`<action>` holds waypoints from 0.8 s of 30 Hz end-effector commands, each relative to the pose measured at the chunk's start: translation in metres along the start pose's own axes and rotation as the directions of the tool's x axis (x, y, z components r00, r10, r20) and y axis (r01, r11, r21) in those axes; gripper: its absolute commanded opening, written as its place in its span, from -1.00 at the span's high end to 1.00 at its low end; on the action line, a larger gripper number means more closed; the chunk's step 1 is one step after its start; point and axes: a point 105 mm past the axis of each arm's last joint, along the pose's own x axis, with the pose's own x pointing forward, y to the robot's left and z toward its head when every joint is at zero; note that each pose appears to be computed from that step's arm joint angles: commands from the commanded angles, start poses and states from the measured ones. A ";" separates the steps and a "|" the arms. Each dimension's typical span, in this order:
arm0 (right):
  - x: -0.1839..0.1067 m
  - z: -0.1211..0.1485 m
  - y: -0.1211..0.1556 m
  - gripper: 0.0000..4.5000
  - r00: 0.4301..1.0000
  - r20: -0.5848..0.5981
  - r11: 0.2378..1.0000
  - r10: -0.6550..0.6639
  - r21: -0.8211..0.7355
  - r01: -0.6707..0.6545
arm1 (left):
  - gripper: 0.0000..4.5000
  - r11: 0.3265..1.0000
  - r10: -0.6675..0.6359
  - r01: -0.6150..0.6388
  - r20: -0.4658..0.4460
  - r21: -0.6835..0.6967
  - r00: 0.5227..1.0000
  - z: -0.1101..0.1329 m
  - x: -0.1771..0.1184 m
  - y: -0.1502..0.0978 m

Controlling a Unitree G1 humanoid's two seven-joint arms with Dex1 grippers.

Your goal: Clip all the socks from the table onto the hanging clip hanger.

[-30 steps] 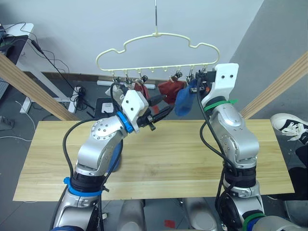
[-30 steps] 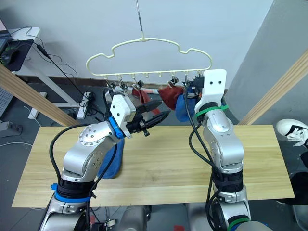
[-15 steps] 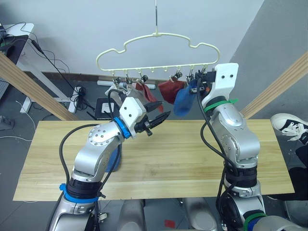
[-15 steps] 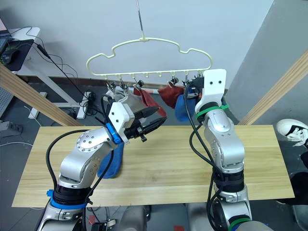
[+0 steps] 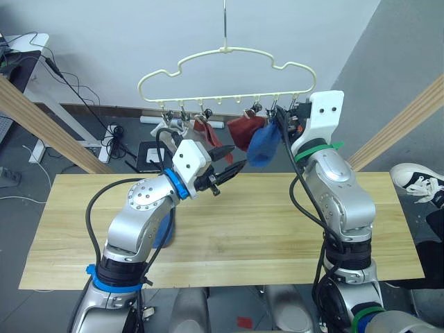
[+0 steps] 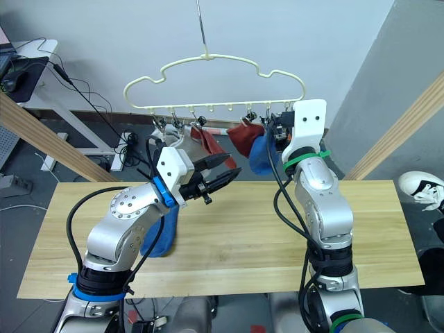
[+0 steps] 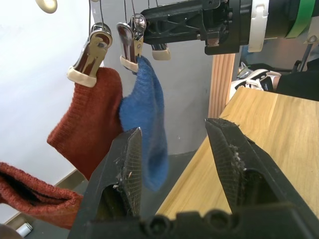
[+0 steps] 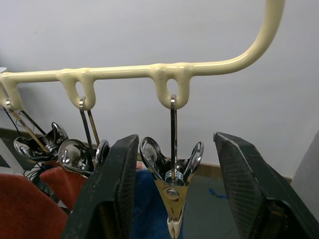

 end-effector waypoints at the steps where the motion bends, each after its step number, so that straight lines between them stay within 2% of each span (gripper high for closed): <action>1: 0.000 0.015 0.000 -0.10 0.998 0.058 1.000 -0.003 0.003 0.003 | 0.00 0.999 -0.014 0.013 0.046 0.042 0.999 0.013 0.001 -0.004; 19: 0.001 0.019 0.002 -0.10 0.998 0.069 1.000 -0.011 0.018 0.010 | 0.00 0.999 -0.023 0.021 0.048 0.047 0.999 0.014 0.004 -0.005; 22: 0.001 0.020 0.003 0.14 0.997 0.071 1.000 -0.012 0.019 0.010 | 0.00 0.999 -0.024 0.021 0.045 0.049 0.999 0.013 0.004 -0.005; 23: 0.001 0.020 0.003 0.33 0.997 0.072 1.000 -0.011 0.018 0.010 | 0.00 0.999 -0.023 0.021 0.044 0.049 0.999 0.013 0.004 -0.005; 24: 0.001 0.020 0.003 0.42 0.997 0.073 1.000 -0.011 0.018 0.009 | 0.00 0.999 -0.023 0.021 0.041 0.050 0.999 0.012 0.003 -0.005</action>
